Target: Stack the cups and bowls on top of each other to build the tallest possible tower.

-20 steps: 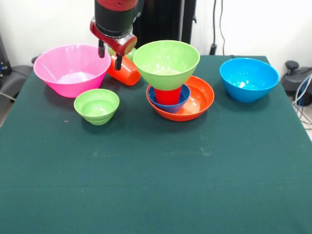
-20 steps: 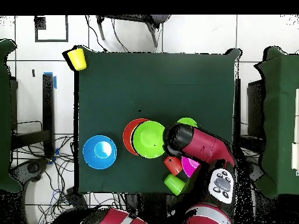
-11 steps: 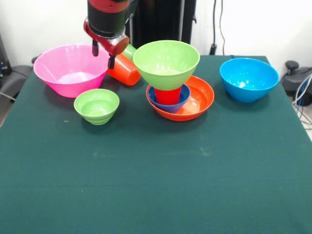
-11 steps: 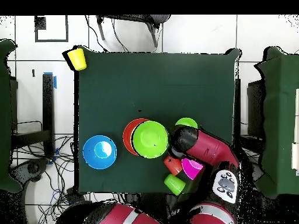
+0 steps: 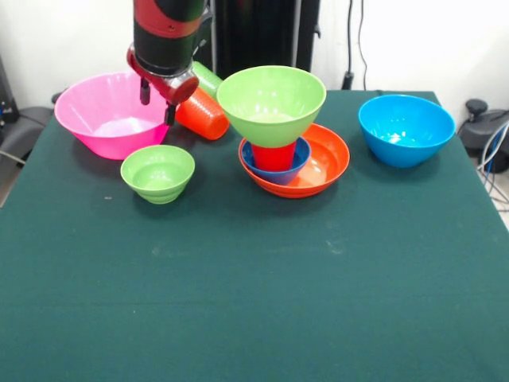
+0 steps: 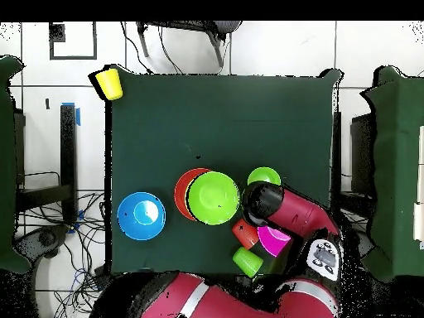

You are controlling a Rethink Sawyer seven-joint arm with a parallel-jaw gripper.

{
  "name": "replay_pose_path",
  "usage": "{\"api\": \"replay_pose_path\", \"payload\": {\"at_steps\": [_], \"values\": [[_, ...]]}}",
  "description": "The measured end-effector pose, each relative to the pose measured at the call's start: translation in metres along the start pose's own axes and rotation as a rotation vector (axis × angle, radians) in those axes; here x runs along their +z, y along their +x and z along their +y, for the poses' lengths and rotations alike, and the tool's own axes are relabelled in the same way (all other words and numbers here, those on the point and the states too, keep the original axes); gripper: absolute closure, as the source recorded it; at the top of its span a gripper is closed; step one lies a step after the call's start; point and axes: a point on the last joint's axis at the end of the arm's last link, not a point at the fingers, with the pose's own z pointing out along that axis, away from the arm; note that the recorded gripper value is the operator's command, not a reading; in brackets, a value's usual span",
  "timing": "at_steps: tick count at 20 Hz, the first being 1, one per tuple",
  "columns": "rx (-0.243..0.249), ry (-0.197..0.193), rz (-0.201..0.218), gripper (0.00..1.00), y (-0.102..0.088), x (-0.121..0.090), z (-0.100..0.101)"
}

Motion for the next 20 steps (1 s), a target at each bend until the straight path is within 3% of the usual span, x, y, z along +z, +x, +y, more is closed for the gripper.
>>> {"api": "replay_pose_path", "payload": {"at_steps": [10, 20], "values": [[-0.01, 0.013, -0.007, 0.0, 0.005, 0.028, 0.0], [-0.024, 0.037, 0.035, 0.0, 0.018, 0.052, 0.0]]}}
